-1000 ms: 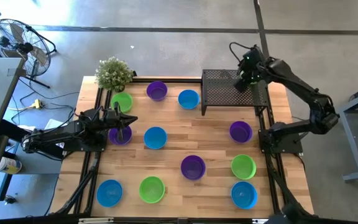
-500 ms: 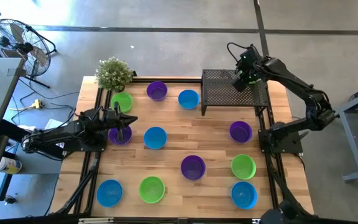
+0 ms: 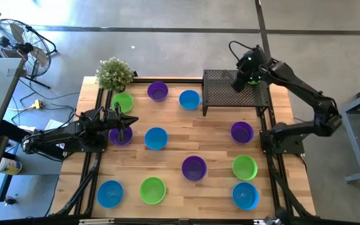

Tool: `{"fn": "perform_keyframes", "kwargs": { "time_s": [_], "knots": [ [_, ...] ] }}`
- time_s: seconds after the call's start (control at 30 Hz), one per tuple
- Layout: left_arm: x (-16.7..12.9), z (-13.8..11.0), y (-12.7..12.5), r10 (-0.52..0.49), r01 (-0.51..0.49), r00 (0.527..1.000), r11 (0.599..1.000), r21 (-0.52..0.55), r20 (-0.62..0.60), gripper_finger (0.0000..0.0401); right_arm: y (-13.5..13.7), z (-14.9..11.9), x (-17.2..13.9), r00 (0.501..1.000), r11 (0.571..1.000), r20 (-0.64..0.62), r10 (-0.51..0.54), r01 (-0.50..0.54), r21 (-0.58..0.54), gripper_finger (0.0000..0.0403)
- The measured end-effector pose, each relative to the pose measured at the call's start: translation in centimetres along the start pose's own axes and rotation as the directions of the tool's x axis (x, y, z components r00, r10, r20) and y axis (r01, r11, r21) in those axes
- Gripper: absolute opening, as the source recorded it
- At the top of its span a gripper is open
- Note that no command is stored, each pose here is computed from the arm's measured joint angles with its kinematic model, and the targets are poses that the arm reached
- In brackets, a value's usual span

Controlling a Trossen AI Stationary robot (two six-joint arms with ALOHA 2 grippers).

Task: Pick & Place Mini bowls
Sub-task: Put the blue bowl on the shelf

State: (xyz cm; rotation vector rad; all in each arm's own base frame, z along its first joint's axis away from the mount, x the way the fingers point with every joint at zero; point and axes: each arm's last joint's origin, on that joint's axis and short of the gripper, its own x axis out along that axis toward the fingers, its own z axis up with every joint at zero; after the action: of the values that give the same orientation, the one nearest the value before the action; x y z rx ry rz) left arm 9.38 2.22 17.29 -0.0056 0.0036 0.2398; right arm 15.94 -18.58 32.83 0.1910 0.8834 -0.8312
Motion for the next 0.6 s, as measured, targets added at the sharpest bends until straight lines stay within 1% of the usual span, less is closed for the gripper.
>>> {"fn": "perform_keyframes", "kwargs": {
  "time_s": [0.07,0.17,0.27,0.43,0.5,0.6],
  "knots": [
    [0.0,0.0,0.0,0.0,0.0,1.0,1.0,0.0,0.0,0.0001,0.9,0.2,-0.3,0.992,0.997,0.104,0.074,-0.072,-0.02,0.007],
    [0.0,0.0,0.0,0.0,0.0,1.0,1.0,0.0,0.0,0.0001,2.3,0.4,0.0,0.95,0.981,0.248,0.191,-0.177,-0.078,0.0047],
    [0.0,0.0,0.0,0.0,0.0,1.0,1.0,0.0,0.0,0.0001,3.4,0.5,0.1,0.905,0.969,0.349,0.244,-0.215,-0.121,0.0029],
    [0.0,0.0,0.0,0.0,0.0,1.0,1.0,0.0,0.0,0.0001,4.8,0.4,0.2,0.849,0.961,0.45,0.277,-0.236,-0.147,0.0017],
    [0.0,0.0,0.0,0.0,0.0,1.0,1.0,0.0,0.0,0.0001,5.3,0.4,0.2,0.839,0.956,0.458,0.294,-0.258,-0.14,0.0017],
    [0.0,0.0,0.0,0.0,0.0,1.0,1.0,0.0,-0.001,0.0001,6.2,0.2,0.1,0.831,0.944,0.448,0.329,-0.287,-0.161,0.002]
  ]
}}
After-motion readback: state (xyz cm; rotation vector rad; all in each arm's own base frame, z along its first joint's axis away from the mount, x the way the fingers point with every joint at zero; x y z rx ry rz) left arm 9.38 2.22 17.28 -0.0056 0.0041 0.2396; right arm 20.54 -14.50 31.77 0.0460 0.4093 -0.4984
